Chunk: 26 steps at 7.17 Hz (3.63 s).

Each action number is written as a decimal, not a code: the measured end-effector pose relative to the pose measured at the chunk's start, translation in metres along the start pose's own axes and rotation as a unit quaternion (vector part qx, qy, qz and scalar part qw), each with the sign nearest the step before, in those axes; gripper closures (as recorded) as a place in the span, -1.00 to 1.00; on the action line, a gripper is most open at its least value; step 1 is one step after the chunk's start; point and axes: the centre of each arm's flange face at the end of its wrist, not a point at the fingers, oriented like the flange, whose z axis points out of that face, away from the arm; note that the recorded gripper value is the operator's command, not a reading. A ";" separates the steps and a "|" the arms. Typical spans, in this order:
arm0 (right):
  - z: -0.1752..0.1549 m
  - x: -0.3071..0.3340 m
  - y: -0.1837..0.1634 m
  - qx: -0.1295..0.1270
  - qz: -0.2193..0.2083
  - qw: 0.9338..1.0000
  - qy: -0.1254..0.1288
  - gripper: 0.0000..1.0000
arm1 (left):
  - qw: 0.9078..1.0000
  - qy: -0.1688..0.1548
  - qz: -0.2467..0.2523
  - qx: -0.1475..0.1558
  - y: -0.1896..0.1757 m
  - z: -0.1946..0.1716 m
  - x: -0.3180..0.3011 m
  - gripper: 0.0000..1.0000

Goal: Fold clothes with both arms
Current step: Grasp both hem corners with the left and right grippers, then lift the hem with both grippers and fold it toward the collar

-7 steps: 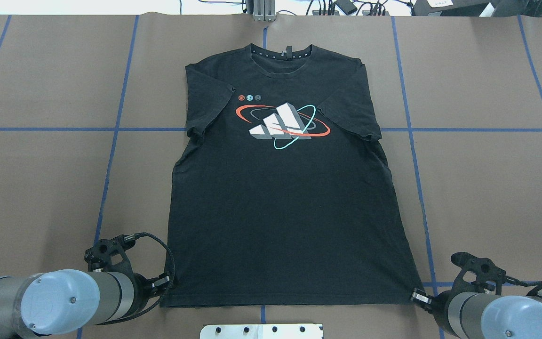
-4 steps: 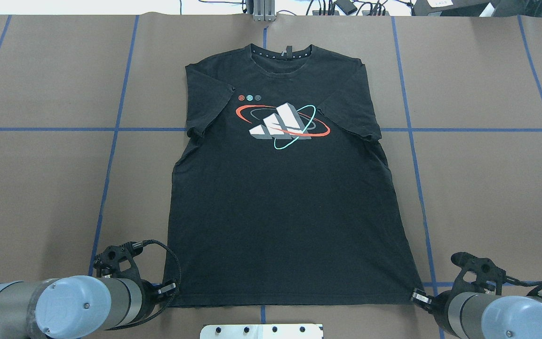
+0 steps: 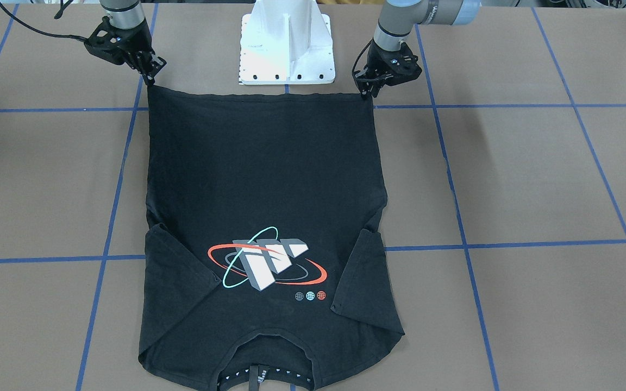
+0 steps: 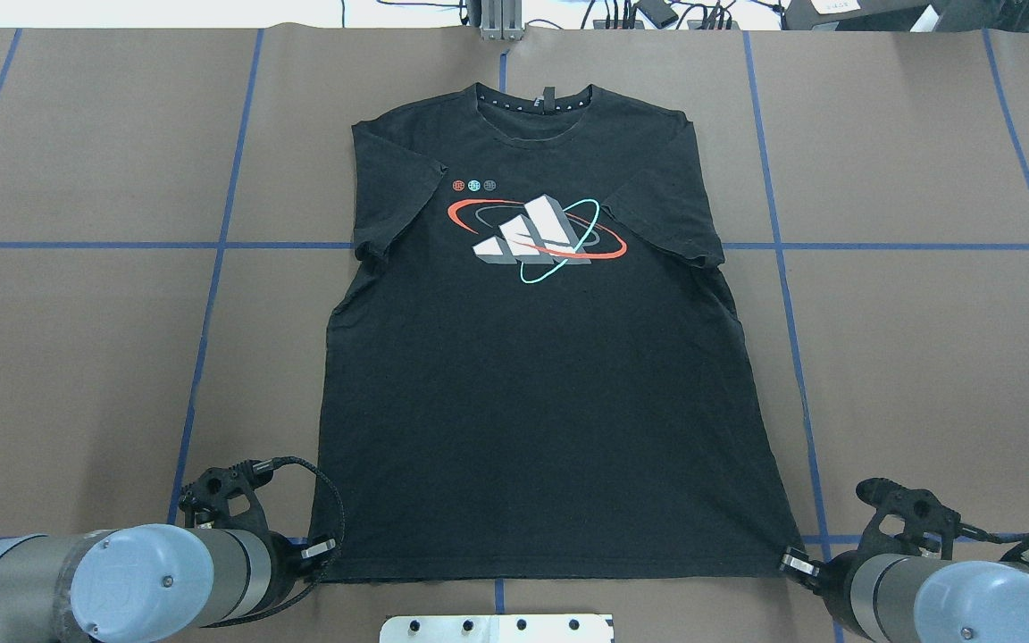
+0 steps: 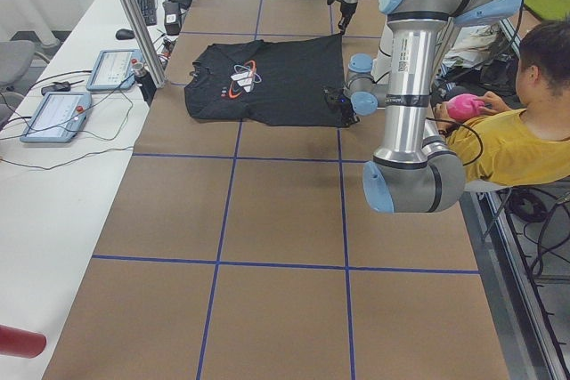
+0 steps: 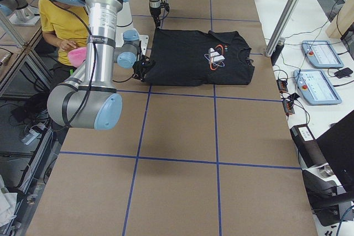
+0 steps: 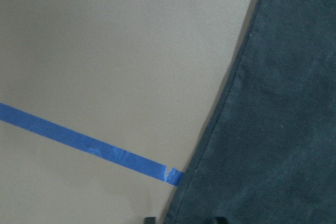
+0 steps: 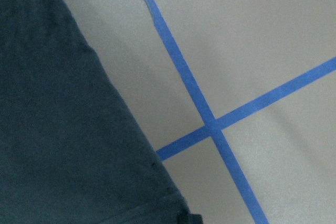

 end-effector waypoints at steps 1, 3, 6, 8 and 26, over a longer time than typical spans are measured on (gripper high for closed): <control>0.000 0.000 0.000 0.000 0.000 1.000 0.000 1.00 | 1.000 -0.001 0.000 -0.001 0.000 0.000 -0.001 0.21; 0.000 0.000 0.000 0.000 0.000 1.000 0.000 1.00 | 1.000 -0.003 0.001 -0.002 0.002 0.001 -0.002 0.21; -0.002 -0.001 0.000 -0.001 0.000 1.000 -0.002 1.00 | 1.000 -0.008 0.002 -0.006 0.007 0.003 -0.004 0.21; -0.003 -0.001 0.000 -0.002 0.000 1.000 -0.003 1.00 | 1.000 -0.009 0.002 -0.007 0.008 0.004 -0.005 0.60; -0.151 -0.148 -0.187 -0.022 0.100 0.995 0.001 1.00 | 0.987 0.127 0.006 0.101 -0.223 -0.168 0.063 1.00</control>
